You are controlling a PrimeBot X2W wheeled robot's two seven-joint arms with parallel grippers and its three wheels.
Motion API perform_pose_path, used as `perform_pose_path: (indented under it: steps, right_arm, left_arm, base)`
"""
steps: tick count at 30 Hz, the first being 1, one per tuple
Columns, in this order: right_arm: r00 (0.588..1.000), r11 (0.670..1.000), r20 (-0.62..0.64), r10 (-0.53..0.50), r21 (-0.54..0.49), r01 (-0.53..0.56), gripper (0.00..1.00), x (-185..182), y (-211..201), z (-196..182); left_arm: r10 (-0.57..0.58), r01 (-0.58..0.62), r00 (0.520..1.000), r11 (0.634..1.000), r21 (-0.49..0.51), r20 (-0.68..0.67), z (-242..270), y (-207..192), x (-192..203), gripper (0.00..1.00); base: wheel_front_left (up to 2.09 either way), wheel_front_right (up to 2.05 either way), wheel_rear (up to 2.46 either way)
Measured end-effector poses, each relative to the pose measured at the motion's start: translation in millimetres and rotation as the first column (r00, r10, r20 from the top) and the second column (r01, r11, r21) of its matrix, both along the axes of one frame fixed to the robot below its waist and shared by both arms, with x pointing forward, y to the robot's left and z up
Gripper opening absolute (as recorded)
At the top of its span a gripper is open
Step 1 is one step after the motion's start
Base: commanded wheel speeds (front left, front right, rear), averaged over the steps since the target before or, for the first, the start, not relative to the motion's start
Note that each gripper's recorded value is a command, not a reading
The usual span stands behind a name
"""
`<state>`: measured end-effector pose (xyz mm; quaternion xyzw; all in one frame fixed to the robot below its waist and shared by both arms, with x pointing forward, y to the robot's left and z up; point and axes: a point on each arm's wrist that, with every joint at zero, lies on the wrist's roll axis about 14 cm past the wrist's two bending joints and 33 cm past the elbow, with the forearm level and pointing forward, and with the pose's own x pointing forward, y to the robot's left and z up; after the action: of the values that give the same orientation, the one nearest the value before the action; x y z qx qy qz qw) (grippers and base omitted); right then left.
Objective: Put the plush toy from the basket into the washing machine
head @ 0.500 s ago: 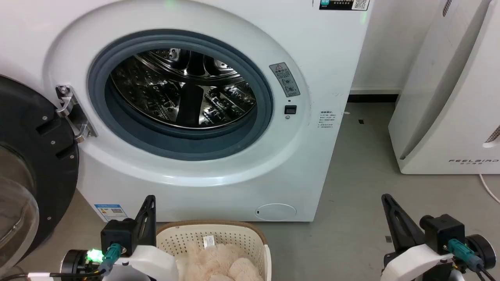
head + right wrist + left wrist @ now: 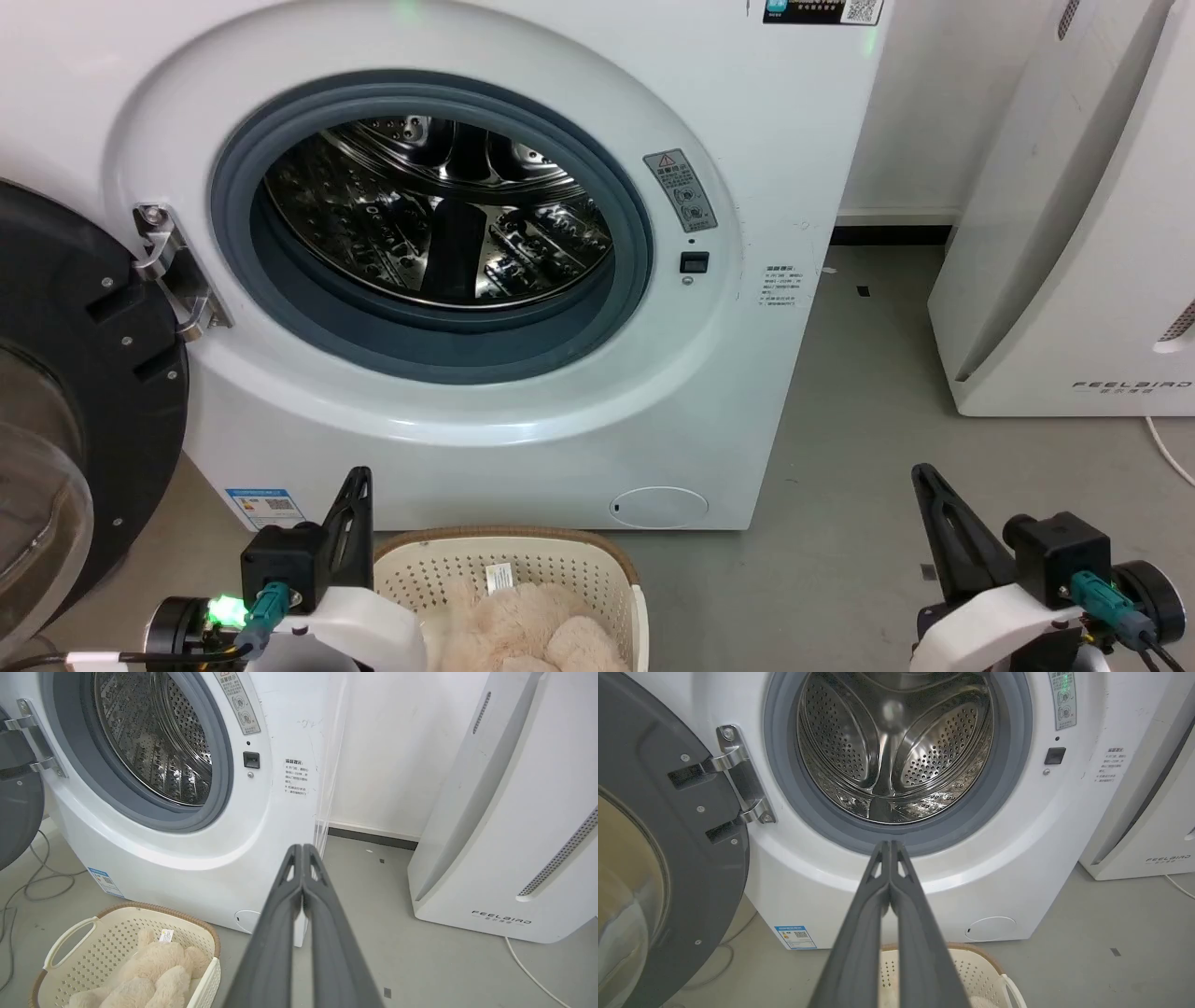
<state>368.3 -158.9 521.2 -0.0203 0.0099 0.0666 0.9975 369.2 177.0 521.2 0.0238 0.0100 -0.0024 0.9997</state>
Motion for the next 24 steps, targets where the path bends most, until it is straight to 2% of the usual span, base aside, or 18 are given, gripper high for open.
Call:
perform_pose_path:
  steps: [24]
  right_arm:
    - [1.000,1.000,0.000,0.000,0.000,0.000,0.00,0.0,-0.1,0.0]
  left_arm:
    - [0.000,0.000,1.000,1.000,0.000,0.000,0.0,0.0,0.0,0.00]
  base:
    - [0.00,0.00,0.00]
